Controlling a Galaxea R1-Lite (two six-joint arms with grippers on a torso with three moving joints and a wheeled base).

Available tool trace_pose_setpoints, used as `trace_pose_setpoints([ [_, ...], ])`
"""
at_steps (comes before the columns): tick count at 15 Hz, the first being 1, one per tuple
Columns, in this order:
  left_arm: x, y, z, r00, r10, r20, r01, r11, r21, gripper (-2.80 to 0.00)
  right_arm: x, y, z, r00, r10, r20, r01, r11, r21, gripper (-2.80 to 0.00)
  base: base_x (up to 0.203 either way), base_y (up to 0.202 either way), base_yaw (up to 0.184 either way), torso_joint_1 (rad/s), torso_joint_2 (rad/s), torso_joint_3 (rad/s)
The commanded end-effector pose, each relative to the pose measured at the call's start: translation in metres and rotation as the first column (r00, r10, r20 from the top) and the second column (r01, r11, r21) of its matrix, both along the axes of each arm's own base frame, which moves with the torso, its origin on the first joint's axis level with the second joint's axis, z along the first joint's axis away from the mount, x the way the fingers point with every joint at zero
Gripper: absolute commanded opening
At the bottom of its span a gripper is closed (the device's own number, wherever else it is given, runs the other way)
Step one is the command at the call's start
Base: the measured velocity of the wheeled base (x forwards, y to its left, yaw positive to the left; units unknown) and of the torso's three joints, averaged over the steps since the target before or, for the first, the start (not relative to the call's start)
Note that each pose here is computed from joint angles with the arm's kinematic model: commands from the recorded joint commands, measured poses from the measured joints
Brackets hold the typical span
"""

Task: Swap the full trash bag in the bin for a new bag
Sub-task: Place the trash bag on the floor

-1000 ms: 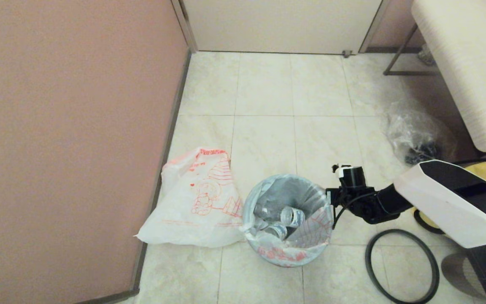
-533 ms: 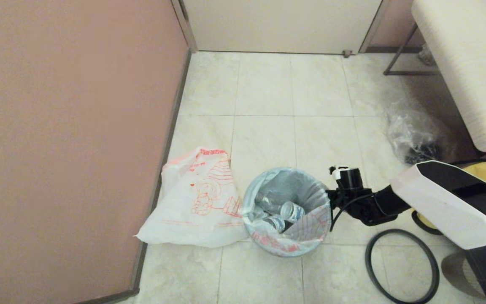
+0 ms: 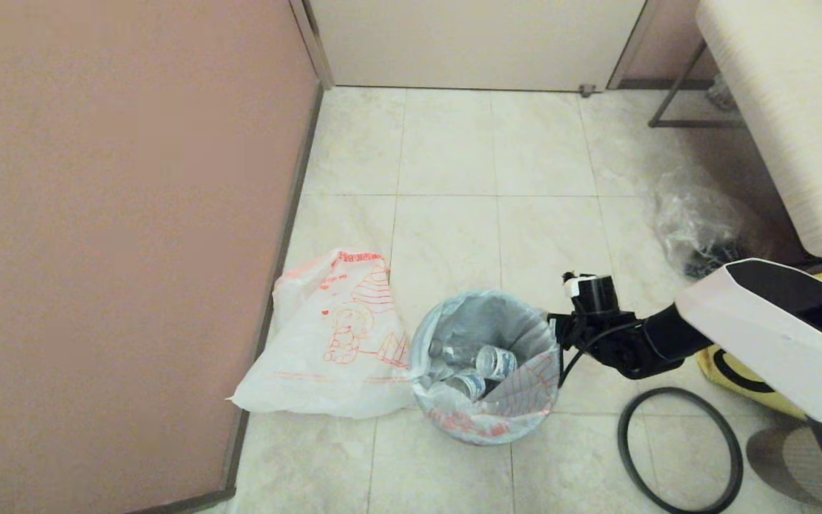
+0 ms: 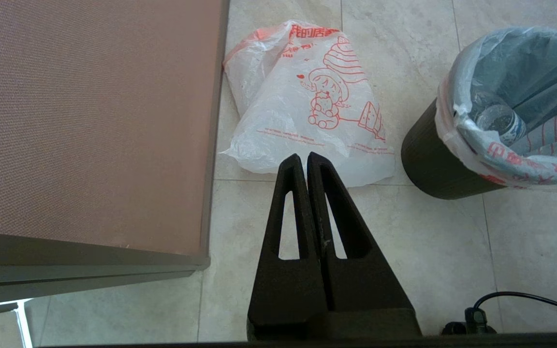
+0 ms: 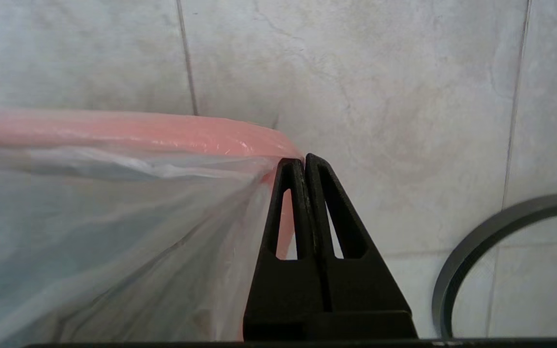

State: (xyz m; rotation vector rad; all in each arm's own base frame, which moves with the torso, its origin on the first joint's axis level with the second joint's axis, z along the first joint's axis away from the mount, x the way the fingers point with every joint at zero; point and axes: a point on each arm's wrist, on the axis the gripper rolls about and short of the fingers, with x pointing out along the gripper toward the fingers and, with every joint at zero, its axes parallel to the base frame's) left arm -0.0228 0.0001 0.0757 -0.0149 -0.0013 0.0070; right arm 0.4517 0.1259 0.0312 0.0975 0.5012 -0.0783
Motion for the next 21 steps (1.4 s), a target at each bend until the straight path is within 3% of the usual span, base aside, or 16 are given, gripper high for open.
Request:
trace_pose_setpoints([
  [1,0.000,0.000,0.000,1.000,0.001,0.001,-0.001,1.000,0.000,-2.80,-0.010,-0.001,0.020,1.000,0.001,0.024,-0.001,1.000,0.016,-2.80,0.000,0.000,0.000,0.000,0.00,0.000],
  [6,0.000,0.000,0.000,1.000,0.001,0.002,-0.001,1.000,0.000,-2.80,-0.029,-0.004,0.044,0.999,0.026,0.036,-0.027,0.999,0.045,-2.80,0.000,0.000,0.000,0.000,0.00,0.000],
  [9,0.000,0.000,0.000,1.000,0.001,0.000,-0.001,1.000,0.000,-2.80,-0.038,-0.003,0.056,0.998,0.038,0.044,-0.043,0.994,0.101,-2.80,0.000,0.000,0.000,0.000,0.00,0.000],
  [21,0.000,0.000,0.000,1.000,0.001,0.001,-0.001,1.000,0.000,-2.80,-0.060,0.006,0.094,0.991,0.092,0.098,-0.106,0.984,0.146,-2.80,0.000,0.000,0.000,0.000,0.00,0.000],
])
